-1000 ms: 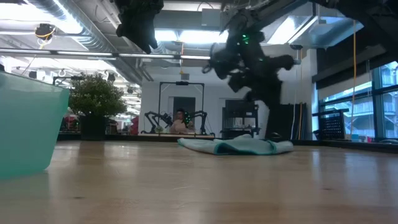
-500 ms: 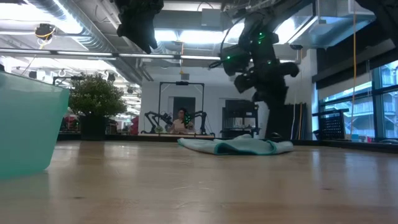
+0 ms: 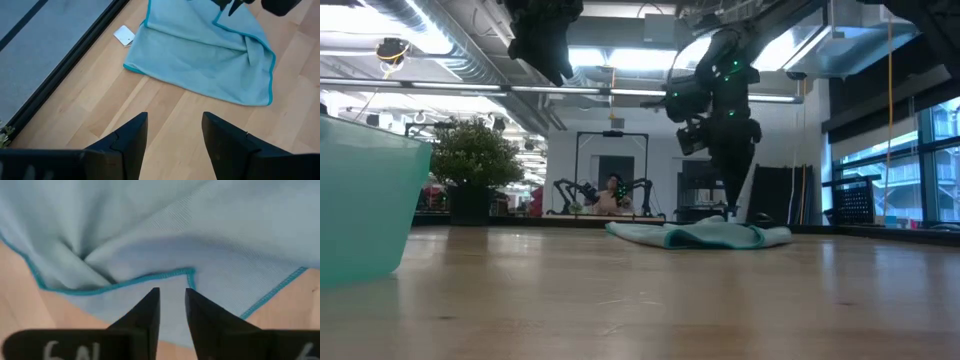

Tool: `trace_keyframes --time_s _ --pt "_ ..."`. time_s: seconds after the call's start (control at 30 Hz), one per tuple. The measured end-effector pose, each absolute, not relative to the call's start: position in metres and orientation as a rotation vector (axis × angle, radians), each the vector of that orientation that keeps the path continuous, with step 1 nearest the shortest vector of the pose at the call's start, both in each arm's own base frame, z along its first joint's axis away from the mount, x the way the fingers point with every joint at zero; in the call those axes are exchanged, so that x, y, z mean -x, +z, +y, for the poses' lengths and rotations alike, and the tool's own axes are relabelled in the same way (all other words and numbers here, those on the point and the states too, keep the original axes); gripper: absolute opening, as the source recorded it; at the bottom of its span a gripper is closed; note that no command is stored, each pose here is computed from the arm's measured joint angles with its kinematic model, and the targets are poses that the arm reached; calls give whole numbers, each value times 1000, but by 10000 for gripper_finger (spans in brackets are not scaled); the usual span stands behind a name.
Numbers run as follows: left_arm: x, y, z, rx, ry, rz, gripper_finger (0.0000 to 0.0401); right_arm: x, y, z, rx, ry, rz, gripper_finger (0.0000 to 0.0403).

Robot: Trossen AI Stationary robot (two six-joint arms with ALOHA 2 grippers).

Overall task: Roll microfiber towels into tight, uniform cylinder then place into a basket
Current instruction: Roll the blue microfiber cloth

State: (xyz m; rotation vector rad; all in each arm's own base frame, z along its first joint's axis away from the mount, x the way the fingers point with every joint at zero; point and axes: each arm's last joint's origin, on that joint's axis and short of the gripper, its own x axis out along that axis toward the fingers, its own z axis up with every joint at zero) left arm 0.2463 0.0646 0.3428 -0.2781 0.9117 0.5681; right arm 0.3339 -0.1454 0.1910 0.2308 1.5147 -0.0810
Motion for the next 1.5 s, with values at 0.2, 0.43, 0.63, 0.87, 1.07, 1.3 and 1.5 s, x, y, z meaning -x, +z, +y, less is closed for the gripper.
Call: trace_keyframes --time_s 0.2,0.43,0.63,0.87,1.07,1.3,1.5 --pt "-246 343 65 278 568 912 183 -335 178 -153 -342 -177 1528 120" --pt "-246 343 65 279 568 911 183 -334 162 -168 -440 -258 1536 121" --pt "-246 343 65 279 568 911 183 -334 158 -176 -490 -241 1503 122" --pt "-246 343 65 284 571 910 183 -335 145 -177 -505 -232 1534 122" --pt "-246 343 65 284 571 910 183 -336 140 -178 -501 -231 1549 110" --pt "-246 343 65 284 571 910 183 -335 140 -179 -434 -231 1566 12" --pt "-246 343 65 284 571 910 183 -331 142 -176 -439 -215 1617 4"
